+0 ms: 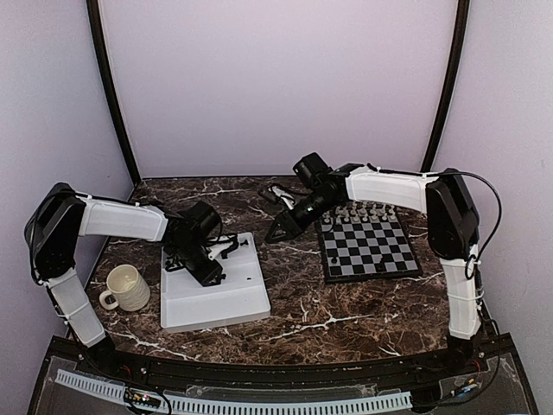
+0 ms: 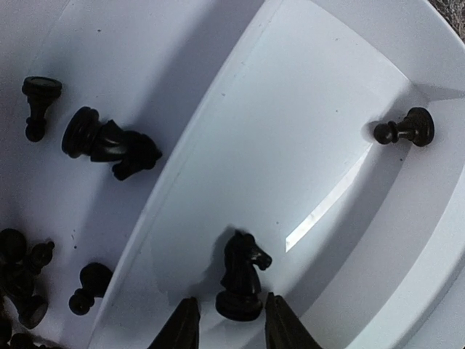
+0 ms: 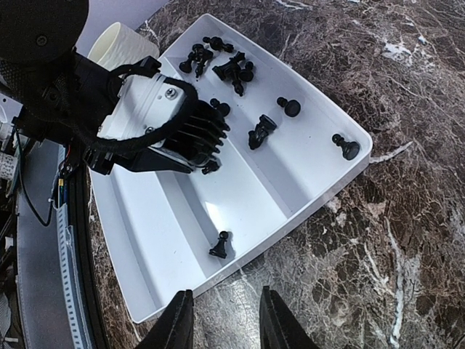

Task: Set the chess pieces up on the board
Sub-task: Pick up the knight from the storage box.

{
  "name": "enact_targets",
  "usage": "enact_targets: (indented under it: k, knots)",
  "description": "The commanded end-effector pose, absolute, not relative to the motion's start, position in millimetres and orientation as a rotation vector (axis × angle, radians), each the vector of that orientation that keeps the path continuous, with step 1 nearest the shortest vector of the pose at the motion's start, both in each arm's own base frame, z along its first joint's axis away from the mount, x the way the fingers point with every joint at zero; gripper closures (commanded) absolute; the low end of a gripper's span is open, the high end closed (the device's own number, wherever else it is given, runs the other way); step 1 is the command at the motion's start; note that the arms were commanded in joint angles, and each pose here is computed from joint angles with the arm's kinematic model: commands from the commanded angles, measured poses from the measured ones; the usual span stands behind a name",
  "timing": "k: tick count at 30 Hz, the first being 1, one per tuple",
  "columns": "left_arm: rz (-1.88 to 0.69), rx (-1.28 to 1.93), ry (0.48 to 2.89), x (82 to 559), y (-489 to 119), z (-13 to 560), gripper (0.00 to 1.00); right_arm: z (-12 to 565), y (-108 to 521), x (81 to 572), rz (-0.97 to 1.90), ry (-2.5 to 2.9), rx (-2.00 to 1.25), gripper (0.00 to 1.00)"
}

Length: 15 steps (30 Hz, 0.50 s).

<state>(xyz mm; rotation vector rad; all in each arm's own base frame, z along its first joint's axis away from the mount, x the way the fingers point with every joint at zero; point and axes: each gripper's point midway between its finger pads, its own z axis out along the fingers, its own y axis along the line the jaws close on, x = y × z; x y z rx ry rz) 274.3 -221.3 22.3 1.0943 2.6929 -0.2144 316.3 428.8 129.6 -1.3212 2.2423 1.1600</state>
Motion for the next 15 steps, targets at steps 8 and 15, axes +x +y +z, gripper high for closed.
enact_targets:
  k: [8,15]
  knots:
    - [-0.284,1.120,2.618,283.5,-239.2,25.0,0.69,146.3,432.1,302.9,1.187,2.186,-1.369,0.68]
    - [-0.269,1.134,2.637,277.9,-236.4,22.1,0.85,148.5,430.9,301.3,1.184,2.184,-1.374,0.68]
